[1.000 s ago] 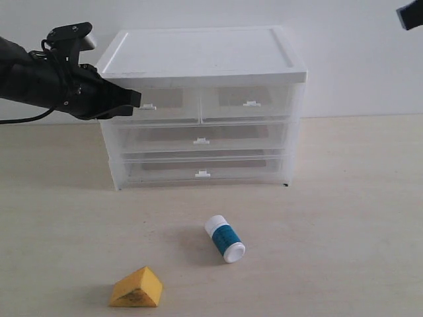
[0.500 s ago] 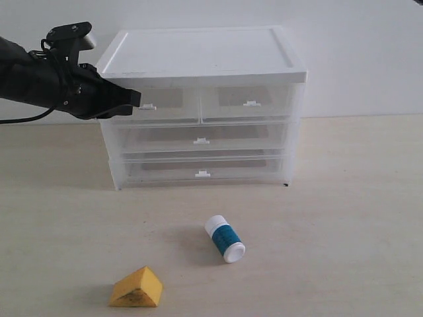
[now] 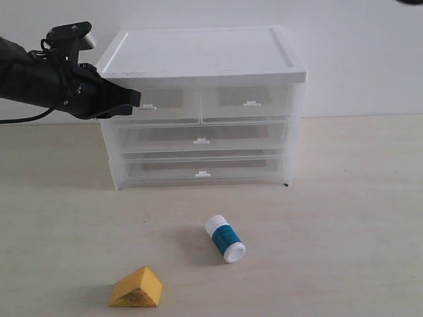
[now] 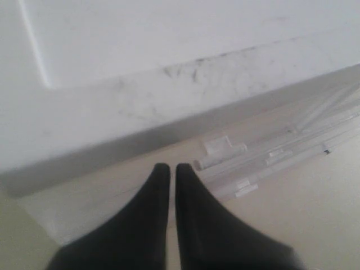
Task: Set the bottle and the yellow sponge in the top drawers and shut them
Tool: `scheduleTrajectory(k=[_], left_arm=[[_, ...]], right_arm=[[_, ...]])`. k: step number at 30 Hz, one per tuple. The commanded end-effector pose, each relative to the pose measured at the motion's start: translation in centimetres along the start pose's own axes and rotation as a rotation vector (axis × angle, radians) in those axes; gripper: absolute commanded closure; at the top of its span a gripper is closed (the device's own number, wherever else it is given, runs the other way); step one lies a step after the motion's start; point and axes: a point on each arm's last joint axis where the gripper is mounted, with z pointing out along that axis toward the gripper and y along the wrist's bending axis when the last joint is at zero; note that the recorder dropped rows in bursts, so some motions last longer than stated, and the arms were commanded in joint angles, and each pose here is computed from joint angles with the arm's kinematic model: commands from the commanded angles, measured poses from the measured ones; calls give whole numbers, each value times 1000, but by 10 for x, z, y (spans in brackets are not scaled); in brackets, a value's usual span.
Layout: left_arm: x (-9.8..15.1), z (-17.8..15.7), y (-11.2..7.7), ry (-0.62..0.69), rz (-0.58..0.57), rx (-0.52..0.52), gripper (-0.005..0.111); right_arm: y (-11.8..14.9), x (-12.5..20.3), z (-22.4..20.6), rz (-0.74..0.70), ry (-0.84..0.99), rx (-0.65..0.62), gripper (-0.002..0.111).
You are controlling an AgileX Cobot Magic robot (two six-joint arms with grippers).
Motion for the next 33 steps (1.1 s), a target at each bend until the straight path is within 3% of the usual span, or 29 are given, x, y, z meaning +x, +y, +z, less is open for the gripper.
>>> scheduleTrajectory(k=[1,6,12,16,23,33], left_arm=[[-2,0,-1,-9,-2,2,103],[-2,0,-2,-7,-23,17,103],[-2,0,-2,-13,-23,9,103],[-2,0,-2,-9,-23,15,103],[-2,0,-2,-7,-23,17,103],[-2,0,-2,-12,-24,12,103]], right_arm=[[-14,30,11,-608,119,101,96],[-1,57,25,-1027,194,57,96],[32,74,33,-1493,177,159,96],[50,100,45,-1675,233,129,96],[50,140,69,-1828,367,99,96],[60,148,86,-1642,346,77,94]])
